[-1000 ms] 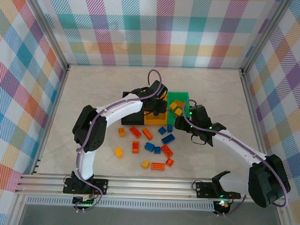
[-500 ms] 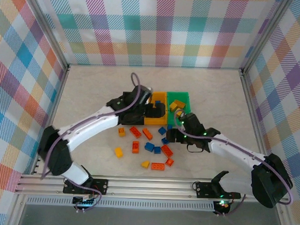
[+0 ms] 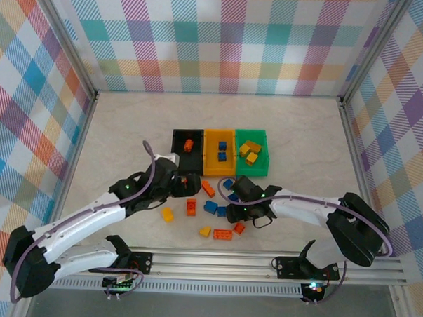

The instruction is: Sort the legos into containers by color

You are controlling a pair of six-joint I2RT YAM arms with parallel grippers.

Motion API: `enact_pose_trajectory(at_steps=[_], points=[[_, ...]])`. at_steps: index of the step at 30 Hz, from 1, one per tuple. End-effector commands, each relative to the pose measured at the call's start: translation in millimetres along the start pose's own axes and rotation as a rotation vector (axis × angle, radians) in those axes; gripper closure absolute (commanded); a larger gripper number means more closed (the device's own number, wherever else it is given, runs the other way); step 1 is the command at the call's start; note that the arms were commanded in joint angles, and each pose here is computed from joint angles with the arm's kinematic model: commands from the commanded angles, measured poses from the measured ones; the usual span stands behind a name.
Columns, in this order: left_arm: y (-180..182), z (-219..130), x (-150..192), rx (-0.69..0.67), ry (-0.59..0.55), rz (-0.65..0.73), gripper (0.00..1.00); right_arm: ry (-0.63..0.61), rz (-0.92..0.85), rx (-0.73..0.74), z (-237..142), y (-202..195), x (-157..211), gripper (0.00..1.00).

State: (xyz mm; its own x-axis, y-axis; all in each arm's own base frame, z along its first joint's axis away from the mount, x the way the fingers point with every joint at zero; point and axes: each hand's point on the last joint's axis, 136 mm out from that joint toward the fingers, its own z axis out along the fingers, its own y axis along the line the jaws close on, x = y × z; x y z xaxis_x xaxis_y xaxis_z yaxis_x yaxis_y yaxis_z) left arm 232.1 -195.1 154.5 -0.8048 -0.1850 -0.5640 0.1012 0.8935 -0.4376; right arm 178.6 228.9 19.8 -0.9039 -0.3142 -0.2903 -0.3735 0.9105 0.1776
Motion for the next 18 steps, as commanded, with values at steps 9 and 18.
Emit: enact_pose_trajectory(at_steps=[9,18], points=[[24.4,-16.2,1.0,-0.062,-0.052,-0.037,0.00,-0.031,-0.034,0.065,-4.6,-0.5,-9.7,0.66],[53.5,-25.4,7.8,-0.157,-0.072,-0.066,0.00,-0.203,-0.141,-0.086,-73.4,51.4,-76.8,0.72]])
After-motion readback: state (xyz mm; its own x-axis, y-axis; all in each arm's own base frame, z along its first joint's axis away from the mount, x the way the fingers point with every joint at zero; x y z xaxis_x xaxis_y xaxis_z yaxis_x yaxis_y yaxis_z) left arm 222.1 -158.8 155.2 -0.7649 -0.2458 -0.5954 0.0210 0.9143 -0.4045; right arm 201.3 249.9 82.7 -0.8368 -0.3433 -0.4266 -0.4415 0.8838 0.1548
